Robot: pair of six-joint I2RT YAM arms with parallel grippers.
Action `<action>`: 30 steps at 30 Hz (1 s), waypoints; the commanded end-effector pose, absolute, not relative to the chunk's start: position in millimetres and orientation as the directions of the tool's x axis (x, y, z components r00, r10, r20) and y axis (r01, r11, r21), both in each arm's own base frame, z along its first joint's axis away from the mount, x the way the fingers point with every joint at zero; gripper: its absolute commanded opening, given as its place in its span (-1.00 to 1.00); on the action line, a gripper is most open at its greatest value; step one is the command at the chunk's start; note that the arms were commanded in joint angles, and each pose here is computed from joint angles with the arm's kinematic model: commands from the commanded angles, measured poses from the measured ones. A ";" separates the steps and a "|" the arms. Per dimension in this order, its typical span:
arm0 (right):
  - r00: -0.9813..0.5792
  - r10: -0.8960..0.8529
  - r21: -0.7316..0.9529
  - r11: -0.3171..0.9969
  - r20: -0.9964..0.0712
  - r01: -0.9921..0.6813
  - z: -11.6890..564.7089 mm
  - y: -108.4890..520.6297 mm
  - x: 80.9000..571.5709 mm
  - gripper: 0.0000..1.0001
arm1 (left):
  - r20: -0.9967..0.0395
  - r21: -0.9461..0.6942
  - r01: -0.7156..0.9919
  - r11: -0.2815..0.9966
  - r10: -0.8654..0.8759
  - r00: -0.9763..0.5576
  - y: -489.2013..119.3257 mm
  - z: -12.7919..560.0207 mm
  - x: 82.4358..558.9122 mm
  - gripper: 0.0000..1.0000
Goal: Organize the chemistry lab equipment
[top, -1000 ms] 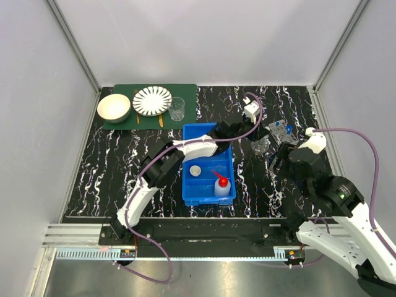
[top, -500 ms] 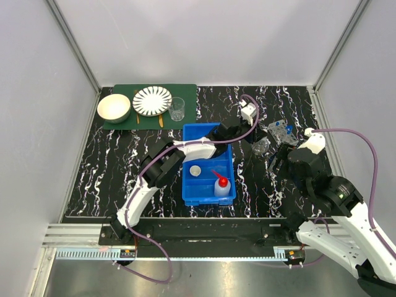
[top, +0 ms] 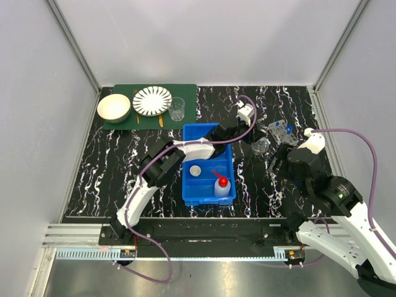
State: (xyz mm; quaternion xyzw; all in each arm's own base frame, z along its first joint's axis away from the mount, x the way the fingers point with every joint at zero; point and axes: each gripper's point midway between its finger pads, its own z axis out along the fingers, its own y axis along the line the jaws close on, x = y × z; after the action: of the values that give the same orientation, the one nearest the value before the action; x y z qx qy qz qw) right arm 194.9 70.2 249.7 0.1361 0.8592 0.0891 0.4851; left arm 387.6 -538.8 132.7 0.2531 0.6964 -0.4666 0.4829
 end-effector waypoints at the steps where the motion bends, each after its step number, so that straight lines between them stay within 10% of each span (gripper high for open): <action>1: -0.485 0.321 0.295 0.946 -0.813 0.131 252.0 75.6 198.9 0.54 | -0.917 -0.399 0.818 0.414 -0.166 -0.363 -539.6 156.8 390.1 -1.00; 19: -0.493 0.333 0.311 0.941 -0.804 0.130 246.3 76.4 195.8 0.53 | -0.905 -0.422 0.811 0.406 -0.133 -0.404 -541.7 136.2 367.4 -1.00; 30: -0.502 0.344 0.324 0.937 -0.794 0.129 241.9 77.7 193.2 0.54 | -0.893 -0.443 0.798 0.409 -0.121 -0.434 -535.9 127.2 356.9 -0.46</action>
State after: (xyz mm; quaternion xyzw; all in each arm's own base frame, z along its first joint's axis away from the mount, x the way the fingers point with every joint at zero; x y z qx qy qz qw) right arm 191.1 72.6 236.5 0.1304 0.8663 0.0931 0.4731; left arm 370.4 -535.9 120.4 0.2400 0.6945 -0.4765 0.4827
